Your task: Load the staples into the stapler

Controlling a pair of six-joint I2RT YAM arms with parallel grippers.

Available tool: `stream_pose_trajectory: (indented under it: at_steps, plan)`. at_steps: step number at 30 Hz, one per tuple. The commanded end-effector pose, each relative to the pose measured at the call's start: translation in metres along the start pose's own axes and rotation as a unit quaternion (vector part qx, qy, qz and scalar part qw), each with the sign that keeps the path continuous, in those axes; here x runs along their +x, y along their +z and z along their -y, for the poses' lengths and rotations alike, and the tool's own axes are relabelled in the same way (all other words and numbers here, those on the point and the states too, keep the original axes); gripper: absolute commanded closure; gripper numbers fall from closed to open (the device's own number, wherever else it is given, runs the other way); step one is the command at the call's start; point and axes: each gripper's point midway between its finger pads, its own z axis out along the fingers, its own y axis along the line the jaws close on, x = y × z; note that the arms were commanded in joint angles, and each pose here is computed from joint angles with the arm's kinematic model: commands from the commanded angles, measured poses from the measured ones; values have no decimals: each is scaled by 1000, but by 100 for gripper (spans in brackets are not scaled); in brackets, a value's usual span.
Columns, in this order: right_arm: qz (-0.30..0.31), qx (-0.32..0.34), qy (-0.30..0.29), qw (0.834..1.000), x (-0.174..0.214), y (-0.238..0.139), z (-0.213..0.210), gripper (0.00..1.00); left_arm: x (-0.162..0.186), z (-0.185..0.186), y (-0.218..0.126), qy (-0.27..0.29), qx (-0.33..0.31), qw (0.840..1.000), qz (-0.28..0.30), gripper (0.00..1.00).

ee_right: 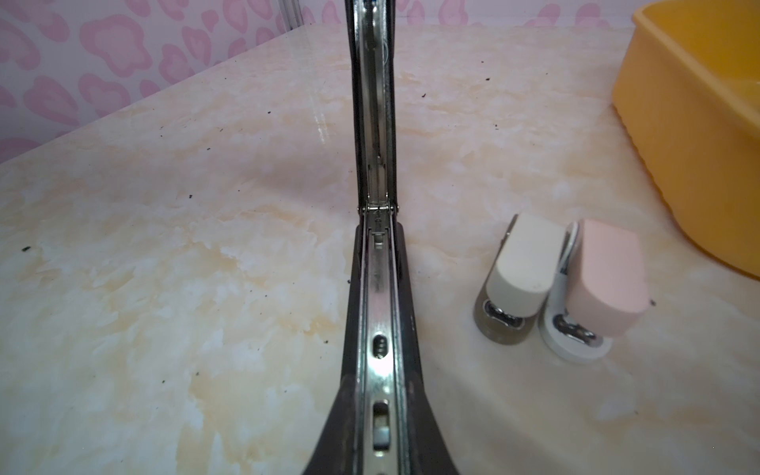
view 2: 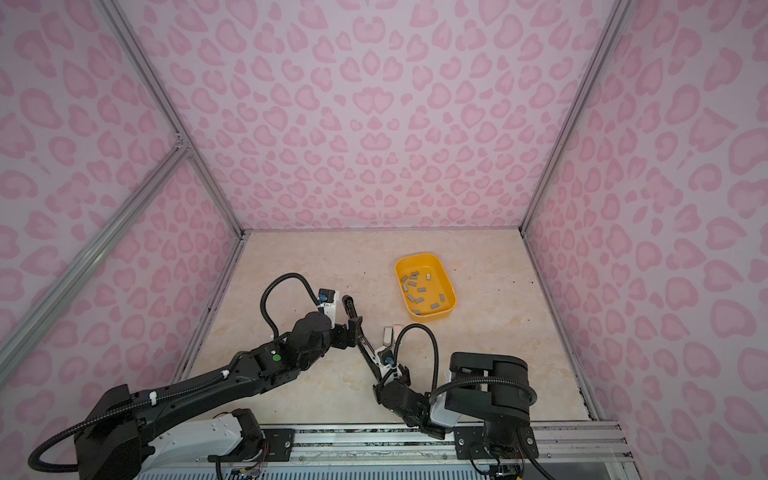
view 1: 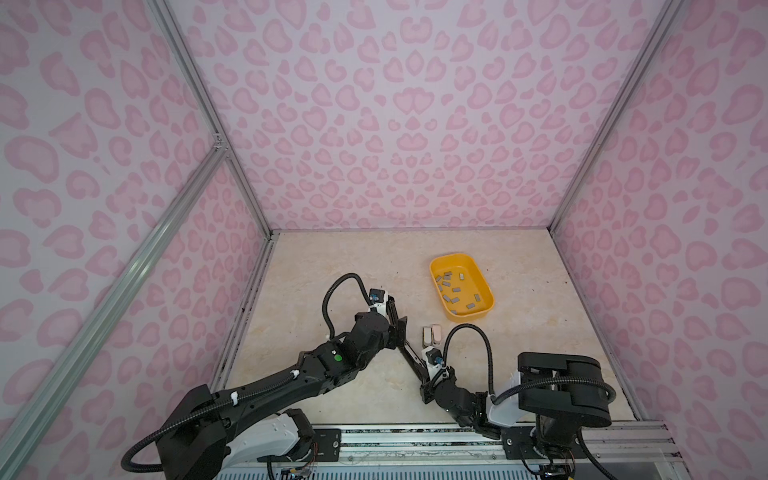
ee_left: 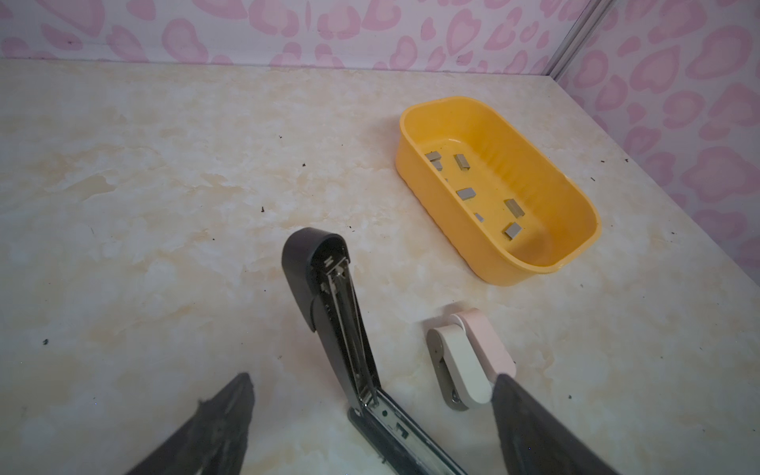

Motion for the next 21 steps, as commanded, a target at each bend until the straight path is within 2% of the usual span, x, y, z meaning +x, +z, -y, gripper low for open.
stream_pose_trajectory:
  at_steps: [1, 11, 21]
  plan:
    - [25, 15, 22, 999, -8, -2, 5, 100, -3, 3, 10, -21, 19, 1000, 7, 11]
    - [34, 11, 20, 999, -9, -4, -1, 100, 12, -10, 31, -31, 23, 999, -11, 13]
    - [39, 15, 13, 999, -9, -8, -5, 100, 24, -45, 57, -45, -33, 998, -36, 16]
